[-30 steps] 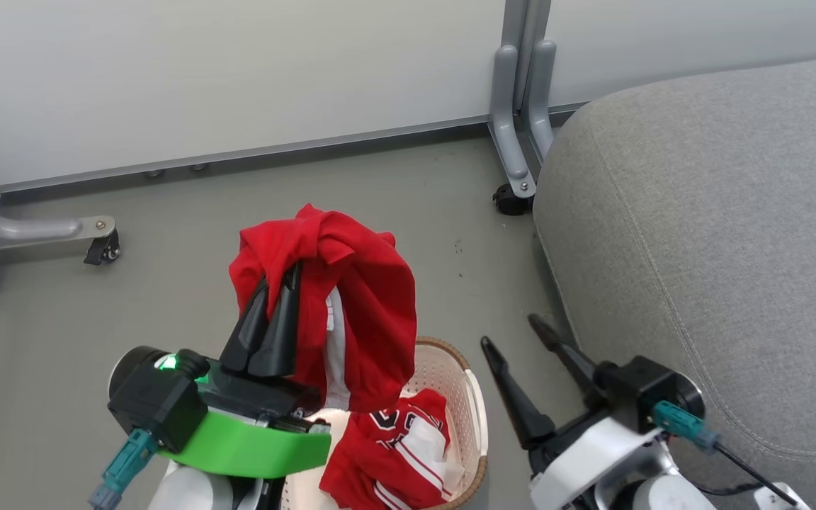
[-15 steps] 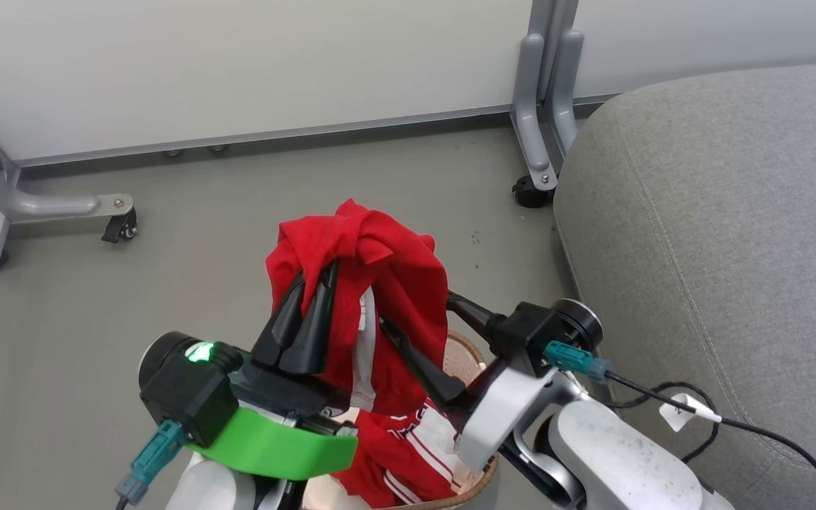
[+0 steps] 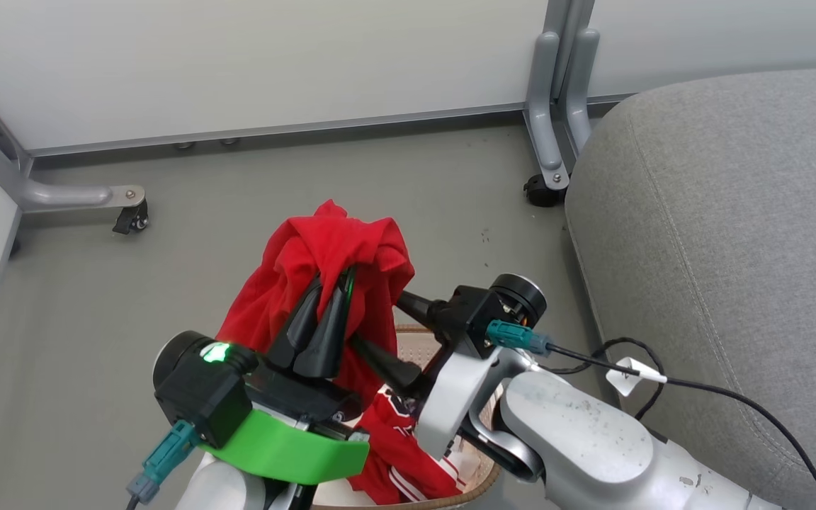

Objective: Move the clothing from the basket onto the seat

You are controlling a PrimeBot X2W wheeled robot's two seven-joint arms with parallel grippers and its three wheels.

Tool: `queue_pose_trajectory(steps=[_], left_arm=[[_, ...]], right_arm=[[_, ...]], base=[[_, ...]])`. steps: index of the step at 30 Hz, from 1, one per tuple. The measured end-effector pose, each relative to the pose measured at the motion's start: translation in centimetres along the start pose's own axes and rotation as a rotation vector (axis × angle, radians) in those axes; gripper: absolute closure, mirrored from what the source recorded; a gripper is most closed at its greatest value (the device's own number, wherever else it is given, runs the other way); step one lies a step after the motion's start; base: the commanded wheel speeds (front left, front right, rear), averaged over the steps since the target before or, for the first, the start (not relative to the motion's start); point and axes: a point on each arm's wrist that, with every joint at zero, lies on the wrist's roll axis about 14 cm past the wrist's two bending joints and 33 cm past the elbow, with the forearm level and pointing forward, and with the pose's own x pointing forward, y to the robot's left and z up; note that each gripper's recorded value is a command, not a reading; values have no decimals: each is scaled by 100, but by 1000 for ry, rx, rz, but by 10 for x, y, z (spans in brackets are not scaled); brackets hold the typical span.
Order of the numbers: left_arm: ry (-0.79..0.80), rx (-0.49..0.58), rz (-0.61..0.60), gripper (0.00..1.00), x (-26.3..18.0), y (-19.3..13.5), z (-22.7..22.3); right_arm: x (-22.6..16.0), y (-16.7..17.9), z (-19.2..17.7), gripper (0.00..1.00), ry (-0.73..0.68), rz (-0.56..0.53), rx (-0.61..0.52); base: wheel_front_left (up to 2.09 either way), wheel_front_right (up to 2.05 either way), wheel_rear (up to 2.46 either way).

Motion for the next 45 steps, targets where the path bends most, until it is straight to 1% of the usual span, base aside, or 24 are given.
queue_pose_trajectory(steps=[9, 20, 22, 23, 24, 25, 33, 38, 45], left_arm=[[-4, 0, -2, 100, 1, -2, 1], [-3, 0, 5, 100, 0, 0, 2], [20, -1, 7, 100, -1, 0, -3], [21, -1, 8, 90, -2, 0, -3], [23, 5, 12, 55, -2, 1, -3], [31, 10, 16, 0, -2, 3, -4], [71, 72, 32, 0, -7, 10, -9], [169, 115, 39, 0, -24, 16, -31], [274, 118, 59, 0, -49, 20, -56]], right_arm=[[3, 2, 0, 100, -1, 21, 5], [2, -1, -1, 100, 1, 16, 16], [2, -3, 0, 100, -3, 9, 21], [2, -4, 1, 100, -4, 6, 23], [3, -5, 1, 100, -7, 2, 26], [3, -6, 2, 100, -12, -2, 29], [4, -26, 18, 100, -63, -66, 52], [3, -35, 20, 100, -76, -96, 53], [-3, -45, 15, 100, -68, -141, 62]], base=[[0, 0, 0], [0, 0, 0], [0, 0, 0], [0, 0, 0], [0, 0, 0], [0, 0, 0], [0, 0, 0], [0, 0, 0], [0, 0, 0]])
